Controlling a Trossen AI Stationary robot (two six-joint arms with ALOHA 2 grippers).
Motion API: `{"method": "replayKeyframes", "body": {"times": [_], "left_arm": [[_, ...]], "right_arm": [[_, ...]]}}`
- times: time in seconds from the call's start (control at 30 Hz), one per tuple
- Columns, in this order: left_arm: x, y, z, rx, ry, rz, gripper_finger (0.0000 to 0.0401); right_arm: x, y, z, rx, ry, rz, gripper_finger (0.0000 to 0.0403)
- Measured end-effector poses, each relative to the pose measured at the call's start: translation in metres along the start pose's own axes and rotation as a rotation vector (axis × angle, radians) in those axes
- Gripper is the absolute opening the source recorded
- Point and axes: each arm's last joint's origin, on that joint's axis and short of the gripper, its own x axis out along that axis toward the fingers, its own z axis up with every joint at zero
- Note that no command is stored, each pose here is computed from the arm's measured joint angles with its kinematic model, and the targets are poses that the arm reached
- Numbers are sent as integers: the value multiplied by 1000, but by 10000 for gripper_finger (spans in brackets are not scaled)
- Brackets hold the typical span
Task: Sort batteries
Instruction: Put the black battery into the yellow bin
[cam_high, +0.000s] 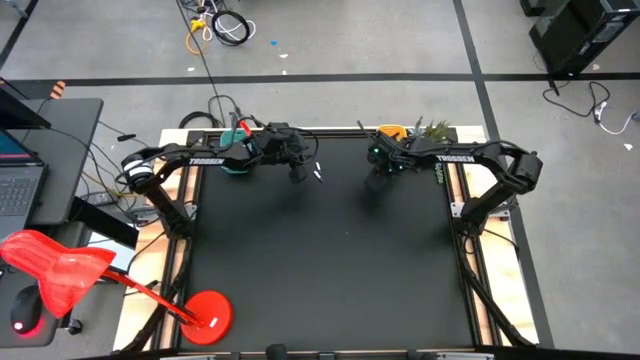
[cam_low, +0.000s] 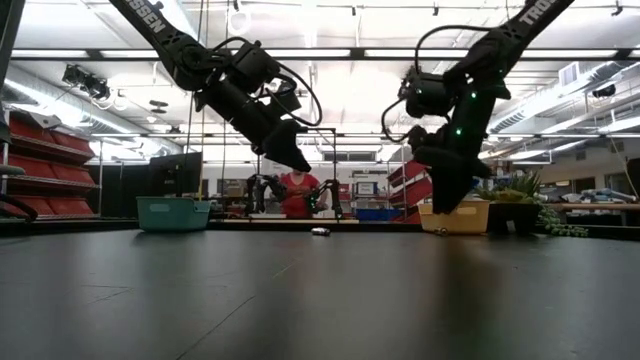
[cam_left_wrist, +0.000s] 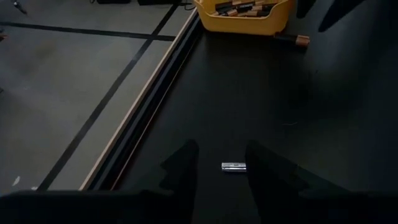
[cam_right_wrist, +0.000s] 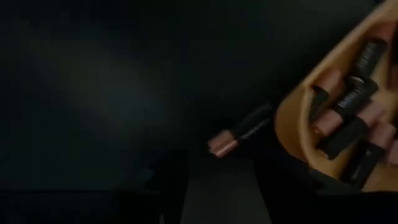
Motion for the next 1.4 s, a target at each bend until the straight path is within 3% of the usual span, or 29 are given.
{"method": "replayKeyframes", "body": {"times": [0.17, 0.9, 1.4], "left_arm": [[0, -1, 0, -11, 5, -4, 140], [0, -3, -1, 8, 17, -10, 140], [0, -3, -3, 13, 38, -15, 140]], "right_arm": [[7, -6, -2, 108, 19, -13, 185], [42, -3, 2, 120, 34, -63, 181], [34, 22, 21, -169, -100, -23, 165]]}}
